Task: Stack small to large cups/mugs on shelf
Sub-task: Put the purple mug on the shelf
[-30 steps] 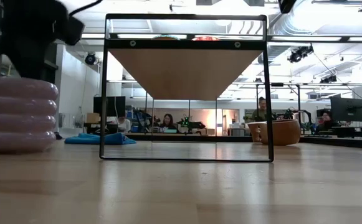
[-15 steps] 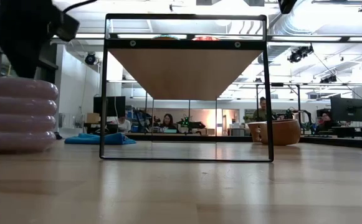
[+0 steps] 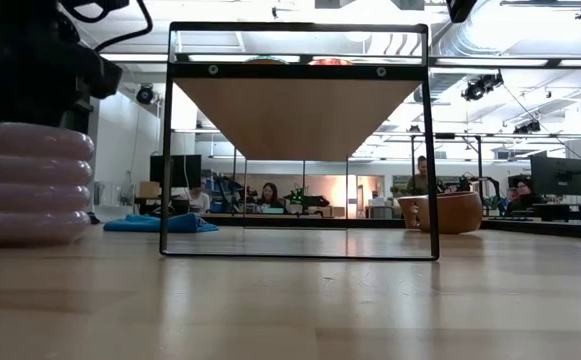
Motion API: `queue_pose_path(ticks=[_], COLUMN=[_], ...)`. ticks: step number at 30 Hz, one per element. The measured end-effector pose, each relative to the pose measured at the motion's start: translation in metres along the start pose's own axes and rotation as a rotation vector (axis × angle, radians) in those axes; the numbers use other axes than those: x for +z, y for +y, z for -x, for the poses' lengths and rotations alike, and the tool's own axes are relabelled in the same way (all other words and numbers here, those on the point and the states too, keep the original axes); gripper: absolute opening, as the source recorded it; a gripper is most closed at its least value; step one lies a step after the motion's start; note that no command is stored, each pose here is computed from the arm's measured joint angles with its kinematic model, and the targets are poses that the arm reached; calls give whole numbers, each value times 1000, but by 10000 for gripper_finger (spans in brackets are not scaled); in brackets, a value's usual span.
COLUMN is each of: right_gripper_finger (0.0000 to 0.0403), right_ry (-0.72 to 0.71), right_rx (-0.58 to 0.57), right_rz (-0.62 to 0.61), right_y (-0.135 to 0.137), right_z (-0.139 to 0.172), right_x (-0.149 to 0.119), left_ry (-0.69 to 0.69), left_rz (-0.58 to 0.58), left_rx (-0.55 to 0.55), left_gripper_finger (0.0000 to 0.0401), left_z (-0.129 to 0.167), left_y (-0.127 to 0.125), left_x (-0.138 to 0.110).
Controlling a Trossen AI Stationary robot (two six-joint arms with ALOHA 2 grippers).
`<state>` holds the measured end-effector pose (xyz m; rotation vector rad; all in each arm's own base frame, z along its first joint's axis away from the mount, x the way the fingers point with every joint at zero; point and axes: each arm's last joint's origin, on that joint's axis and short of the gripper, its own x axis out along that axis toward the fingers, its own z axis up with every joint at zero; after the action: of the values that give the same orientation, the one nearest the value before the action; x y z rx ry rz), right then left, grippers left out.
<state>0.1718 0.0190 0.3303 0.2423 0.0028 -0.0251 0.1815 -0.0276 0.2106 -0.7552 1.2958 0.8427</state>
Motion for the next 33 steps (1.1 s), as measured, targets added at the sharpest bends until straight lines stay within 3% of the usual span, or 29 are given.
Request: queue_pose_path(ticks=[6,9,16,21,27,33], right_gripper_finger=[114,114,114,114,114,114], right_ry=[0,0,0,0,0,0], right_rx=[0,0,0,0,0,0], right_rz=[-1,-2,-2,-2,-2,1], right_y=[0,0,0,0,0,0], right_z=[0,0,0,0,0,0], right_x=[0,0,0,0,0,0], left_ry=[-19,-20,-30,-33,-56,-125], left_rz=[9,8,-1,-12,-7,22], left_rx=[6,9,16,10,-33,-194], left_gripper_finger=[173,155,24,34,16,17], left_z=[0,0,0,3,35,100], left_y=[0,0,1,3,11,24], left_x=[0,0,1,0,1,5])
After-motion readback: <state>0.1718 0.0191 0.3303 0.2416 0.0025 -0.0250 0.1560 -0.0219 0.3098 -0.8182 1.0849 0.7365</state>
